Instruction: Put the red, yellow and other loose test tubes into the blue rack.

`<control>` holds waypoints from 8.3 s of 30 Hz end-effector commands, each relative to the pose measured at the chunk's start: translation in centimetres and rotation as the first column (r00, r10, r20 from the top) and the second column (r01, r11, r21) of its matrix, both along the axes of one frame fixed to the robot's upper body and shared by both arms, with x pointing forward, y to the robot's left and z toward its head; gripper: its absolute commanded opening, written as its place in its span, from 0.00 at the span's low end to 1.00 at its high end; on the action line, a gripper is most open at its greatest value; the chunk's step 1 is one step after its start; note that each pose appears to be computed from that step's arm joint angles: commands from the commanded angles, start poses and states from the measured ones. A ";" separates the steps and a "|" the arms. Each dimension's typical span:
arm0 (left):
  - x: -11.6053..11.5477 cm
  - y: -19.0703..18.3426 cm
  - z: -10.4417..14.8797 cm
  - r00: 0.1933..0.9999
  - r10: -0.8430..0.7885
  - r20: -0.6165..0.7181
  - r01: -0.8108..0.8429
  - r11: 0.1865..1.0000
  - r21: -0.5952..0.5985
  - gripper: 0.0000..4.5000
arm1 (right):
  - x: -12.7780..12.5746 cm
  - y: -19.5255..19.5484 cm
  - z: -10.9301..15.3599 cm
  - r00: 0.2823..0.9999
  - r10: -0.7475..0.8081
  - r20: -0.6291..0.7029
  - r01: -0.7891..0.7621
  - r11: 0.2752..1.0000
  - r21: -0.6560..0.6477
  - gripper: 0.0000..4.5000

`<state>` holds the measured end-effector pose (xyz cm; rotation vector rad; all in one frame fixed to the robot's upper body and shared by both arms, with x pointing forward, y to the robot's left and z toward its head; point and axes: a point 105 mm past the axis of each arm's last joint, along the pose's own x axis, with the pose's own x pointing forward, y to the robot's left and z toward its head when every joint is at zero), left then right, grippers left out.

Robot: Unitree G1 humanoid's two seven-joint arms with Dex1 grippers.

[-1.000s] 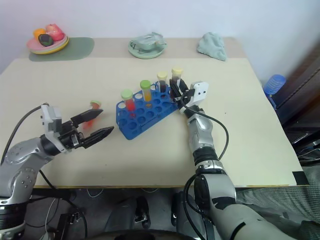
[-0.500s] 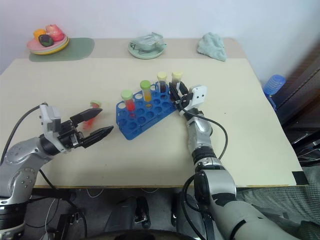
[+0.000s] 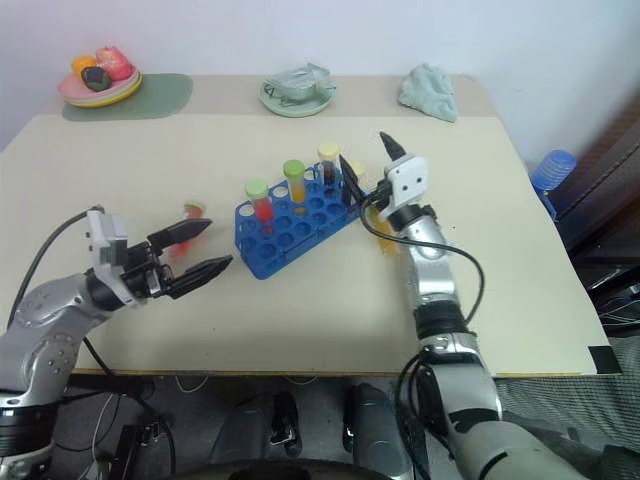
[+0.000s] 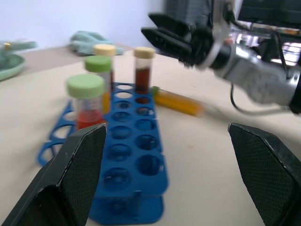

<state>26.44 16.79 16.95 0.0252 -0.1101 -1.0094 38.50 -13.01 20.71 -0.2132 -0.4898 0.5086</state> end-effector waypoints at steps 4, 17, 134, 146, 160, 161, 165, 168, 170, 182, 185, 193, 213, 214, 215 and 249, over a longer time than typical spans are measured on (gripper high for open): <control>-0.1 -0.8 0.5 0.996 -0.087 0.021 0.087 0.996 -0.010 0.94 | -2.2 -1.1 1.6 0.955 0.073 -0.288 -0.079 0.997 -0.008 0.91; 0.3 -1.8 0.5 0.991 -0.134 0.027 0.135 0.990 -0.027 0.94 | -0.3 -4.0 -2.8 0.636 -0.086 -0.767 0.018 0.995 -0.097 0.91; 0.1 0.2 1.8 0.999 0.029 0.029 -0.028 0.999 -0.040 0.94 | 0.1 8.8 -7.7 0.937 0.340 -0.079 -0.269 0.848 0.457 0.18; 0.4 0.0 1.8 1.000 0.007 0.028 -0.006 0.999 -0.044 0.94 | -0.6 8.1 -9.1 0.941 0.324 -0.094 -0.257 0.871 0.419 0.18; 0.4 -0.2 1.6 1.000 -0.002 0.024 0.003 0.999 -0.053 0.94 | -0.2 8.6 -7.8 0.941 0.331 -0.068 -0.277 0.871 0.407 0.18; 0.4 -0.2 1.6 1.000 -0.002 0.023 0.003 0.999 -0.054 0.94 | -0.1 8.8 -7.6 0.940 0.334 -0.064 -0.280 0.868 0.411 0.18; 0.3 -0.2 1.6 1.000 0.000 0.024 0.001 0.998 -0.056 0.94 | 0.2 9.0 -7.1 0.940 0.335 -0.057 -0.279 0.858 0.431 0.18; 0.3 -0.3 1.6 1.000 0.002 0.023 -0.001 0.998 -0.057 0.94 | 0.3 9.1 -6.9 0.941 0.334 -0.059 -0.275 0.853 0.444 0.18; 0.2 -0.2 1.6 1.000 0.005 0.023 -0.003 0.998 -0.058 0.94 | 0.3 9.3 -7.0 0.941 0.333 -0.062 -0.272 0.851 0.448 0.18; 0.0 0.1 1.8 1.000 0.019 0.025 -0.017 0.998 -0.056 0.94 | 0.3 9.2 -7.8 0.947 0.311 -0.085 -0.239 0.854 0.463 0.18; -0.2 0.5 1.9 0.999 0.023 0.024 -0.021 0.998 -0.054 0.94 | 0.2 9.1 -7.8 0.952 0.297 -0.078 -0.228 0.855 0.466 0.18; -0.3 0.7 2.3 1.000 0.024 0.020 -0.023 0.999 -0.049 0.94 | 0.2 9.1 -7.6 0.958 0.277 -0.068 -0.215 0.858 0.465 0.18; -0.2 0.5 2.2 0.999 0.031 0.022 -0.029 0.998 -0.058 0.94 | 0.2 9.4 -6.6 0.965 0.260 -0.028 -0.224 0.880 0.419 0.80; -0.2 0.5 2.2 0.999 0.030 0.022 -0.028 0.998 -0.059 0.94 | 0.2 9.4 -6.4 0.966 0.259 -0.018 -0.228 0.880 0.416 0.80; -0.2 0.4 2.1 0.999 0.029 0.021 -0.028 0.998 -0.061 0.94 | 0.2 9.4 -6.2 0.966 0.258 -0.011 -0.231 0.881 0.414 0.80; 4.4 3.3 5.3 0.844 0.536 -0.015 -0.514 0.801 -0.307 0.94 | -8.0 0.2 4.6 0.921 0.363 -0.143 -0.390 0.867 -0.310 0.80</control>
